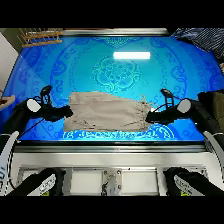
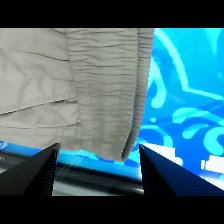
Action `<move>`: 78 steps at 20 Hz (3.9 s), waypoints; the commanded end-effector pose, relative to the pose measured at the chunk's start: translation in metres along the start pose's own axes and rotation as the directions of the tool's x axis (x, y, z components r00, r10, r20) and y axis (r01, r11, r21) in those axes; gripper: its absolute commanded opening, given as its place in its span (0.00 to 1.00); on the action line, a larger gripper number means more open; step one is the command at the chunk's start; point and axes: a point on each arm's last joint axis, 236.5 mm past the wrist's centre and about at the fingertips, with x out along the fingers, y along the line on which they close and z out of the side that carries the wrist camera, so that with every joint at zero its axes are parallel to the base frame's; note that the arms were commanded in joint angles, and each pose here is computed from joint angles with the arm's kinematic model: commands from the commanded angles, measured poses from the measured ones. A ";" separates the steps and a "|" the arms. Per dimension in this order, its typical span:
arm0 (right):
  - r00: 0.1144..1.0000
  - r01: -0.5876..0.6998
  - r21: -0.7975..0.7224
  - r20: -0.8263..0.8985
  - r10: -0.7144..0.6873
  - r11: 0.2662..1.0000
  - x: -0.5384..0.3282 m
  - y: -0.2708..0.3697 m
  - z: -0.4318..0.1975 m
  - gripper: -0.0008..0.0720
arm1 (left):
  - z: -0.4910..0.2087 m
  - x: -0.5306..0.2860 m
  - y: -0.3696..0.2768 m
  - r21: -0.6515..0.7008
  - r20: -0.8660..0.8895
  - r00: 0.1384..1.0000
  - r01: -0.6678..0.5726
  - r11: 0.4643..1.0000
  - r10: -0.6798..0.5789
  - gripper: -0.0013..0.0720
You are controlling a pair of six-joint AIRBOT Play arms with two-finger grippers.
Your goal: Fold the clothes and pants, and hang the long-sleeved shirts on hangers.
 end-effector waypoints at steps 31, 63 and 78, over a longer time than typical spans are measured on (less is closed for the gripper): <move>1.000 0.011 0.050 -0.001 -0.011 0.999 -0.050 -0.032 0.042 0.03 | -0.045 0.083 -0.200 0.303 -0.155 0.975 0.201 0.932 -0.159 0.02; 1.000 0.007 -0.421 -0.004 -0.009 0.907 -0.115 0.145 0.022 0.03 | 0.112 0.001 -0.233 0.376 0.101 0.985 0.089 0.922 -0.137 0.02; 0.874 -0.452 -0.647 -0.181 0.451 0.615 0.057 0.425 -0.134 0.95 | 0.195 -0.185 -0.076 0.085 0.445 0.895 -0.008 0.996 -0.031 0.02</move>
